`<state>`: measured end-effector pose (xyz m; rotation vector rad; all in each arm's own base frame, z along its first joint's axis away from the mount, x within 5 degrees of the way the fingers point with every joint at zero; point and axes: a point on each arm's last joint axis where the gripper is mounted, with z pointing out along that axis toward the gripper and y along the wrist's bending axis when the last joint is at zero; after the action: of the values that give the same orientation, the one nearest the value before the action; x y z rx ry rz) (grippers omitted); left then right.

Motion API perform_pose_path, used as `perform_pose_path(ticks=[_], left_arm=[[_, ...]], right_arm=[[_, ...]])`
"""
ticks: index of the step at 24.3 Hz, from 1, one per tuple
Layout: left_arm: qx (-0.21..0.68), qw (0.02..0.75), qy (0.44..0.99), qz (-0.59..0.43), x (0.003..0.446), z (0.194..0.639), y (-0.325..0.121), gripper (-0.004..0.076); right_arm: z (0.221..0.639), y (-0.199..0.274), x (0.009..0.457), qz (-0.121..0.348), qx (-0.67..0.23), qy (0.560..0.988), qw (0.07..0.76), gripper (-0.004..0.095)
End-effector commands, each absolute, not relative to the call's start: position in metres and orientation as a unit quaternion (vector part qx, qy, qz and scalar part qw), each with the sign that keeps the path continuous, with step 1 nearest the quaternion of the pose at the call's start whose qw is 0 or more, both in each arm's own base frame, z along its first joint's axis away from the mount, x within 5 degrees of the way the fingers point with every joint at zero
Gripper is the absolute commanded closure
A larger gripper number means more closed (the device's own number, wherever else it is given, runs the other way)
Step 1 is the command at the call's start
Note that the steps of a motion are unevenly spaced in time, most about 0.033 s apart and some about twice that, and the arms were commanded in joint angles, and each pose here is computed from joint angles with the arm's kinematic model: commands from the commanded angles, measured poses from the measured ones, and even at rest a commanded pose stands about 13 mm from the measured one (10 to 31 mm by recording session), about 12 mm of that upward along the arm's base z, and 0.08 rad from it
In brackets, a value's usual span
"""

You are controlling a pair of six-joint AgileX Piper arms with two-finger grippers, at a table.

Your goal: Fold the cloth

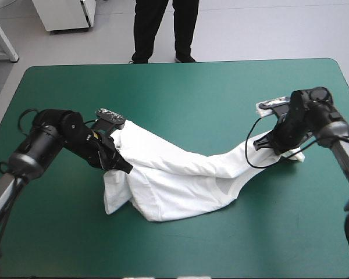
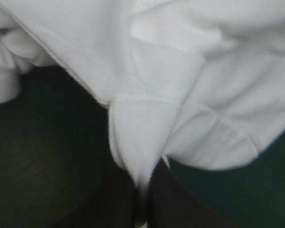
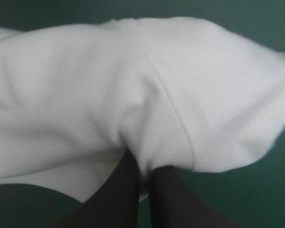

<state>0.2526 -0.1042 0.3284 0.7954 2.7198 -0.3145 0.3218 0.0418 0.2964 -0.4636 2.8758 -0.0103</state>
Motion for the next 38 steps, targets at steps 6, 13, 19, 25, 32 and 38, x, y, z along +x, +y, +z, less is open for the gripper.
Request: perform_pose_path(ticks=[6,13,19,25,32,38], left_arm=[[0.287,0.323,0.891,-0.14,0.16,0.436,-0.079,0.0733],[0.275,0.489,0.806,-0.191,0.066,0.51,-0.054,0.0733],[0.299,0.584,0.705,-0.269,-0.008,0.559,-0.043,0.0733],[0.311,0.642,0.625,-0.318,-0.057,0.596,-0.035,0.0733],[0.28,0.605,0.658,-0.35,-0.033,0.596,-0.043,0.0733],[0.239,0.552,0.742,-0.297,0.032,0.573,-0.054,0.0733]], right_arm=[[0.448,0.021,0.23,-0.043,-0.108,0.926,0.358,0.0927],[0.512,0.008,0.11,-0.012,-0.069,0.853,0.518,0.0927],[0.564,-0.001,0.013,0.018,-0.054,0.753,0.655,0.0927],[0.614,0.004,-0.053,0.084,-0.09,0.628,0.768,0.0927],[0.617,0.009,-0.053,0.11,-0.105,0.621,0.769,0.0927],[0.589,0.01,0.012,0.066,-0.088,0.718,0.687,0.0927]])
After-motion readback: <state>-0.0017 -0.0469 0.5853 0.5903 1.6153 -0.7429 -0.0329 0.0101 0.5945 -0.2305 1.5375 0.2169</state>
